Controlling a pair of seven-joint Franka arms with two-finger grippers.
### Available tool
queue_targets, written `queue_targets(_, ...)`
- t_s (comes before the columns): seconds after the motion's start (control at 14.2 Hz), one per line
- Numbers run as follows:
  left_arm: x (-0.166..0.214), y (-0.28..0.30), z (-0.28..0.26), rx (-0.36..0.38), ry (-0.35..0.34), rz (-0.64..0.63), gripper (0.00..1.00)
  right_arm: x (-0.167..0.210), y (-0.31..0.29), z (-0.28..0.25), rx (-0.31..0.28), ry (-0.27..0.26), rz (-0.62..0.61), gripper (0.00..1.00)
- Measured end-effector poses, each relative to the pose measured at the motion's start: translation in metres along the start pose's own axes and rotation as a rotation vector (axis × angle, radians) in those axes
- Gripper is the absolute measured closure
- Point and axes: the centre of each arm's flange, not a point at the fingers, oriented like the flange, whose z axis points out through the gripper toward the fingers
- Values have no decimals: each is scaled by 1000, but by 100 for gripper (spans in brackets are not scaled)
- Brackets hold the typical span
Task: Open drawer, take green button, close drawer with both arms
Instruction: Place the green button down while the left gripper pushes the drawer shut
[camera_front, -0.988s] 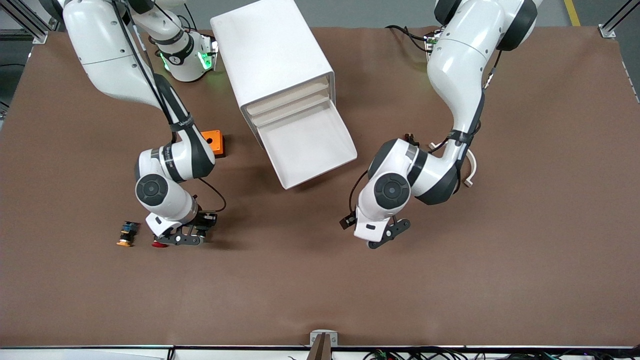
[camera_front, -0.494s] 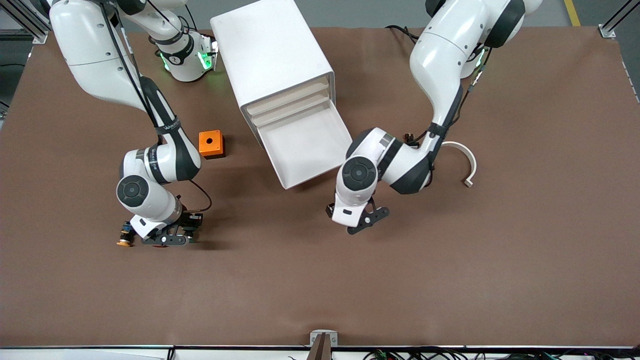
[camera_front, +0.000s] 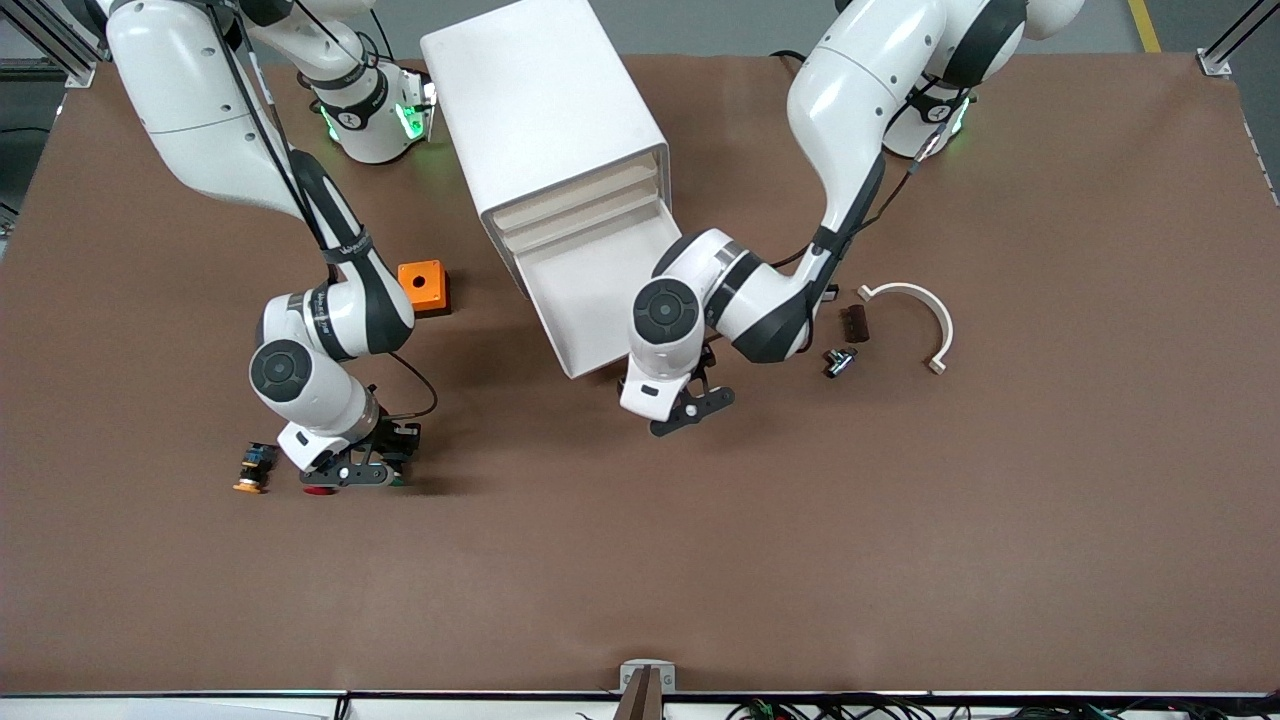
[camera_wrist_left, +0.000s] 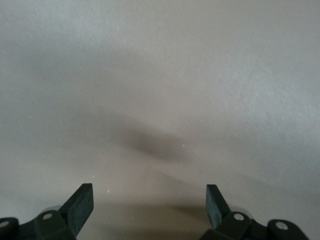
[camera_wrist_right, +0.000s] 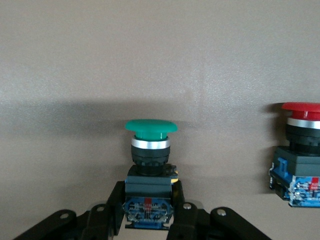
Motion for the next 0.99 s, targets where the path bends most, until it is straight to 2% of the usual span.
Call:
queue_targets(0.28, -17, 8, 2, -11, 5, 7, 0, 0, 0, -1, 2, 2, 3, 59)
queue_targets(0.49, -40, 11, 15, 15, -3, 36, 0, 1, 3, -1, 3, 3, 8, 59)
queue_targets(0.99, -95, 27, 23, 10, -48, 79, 0, 6, 8, -4, 11, 44, 19, 59)
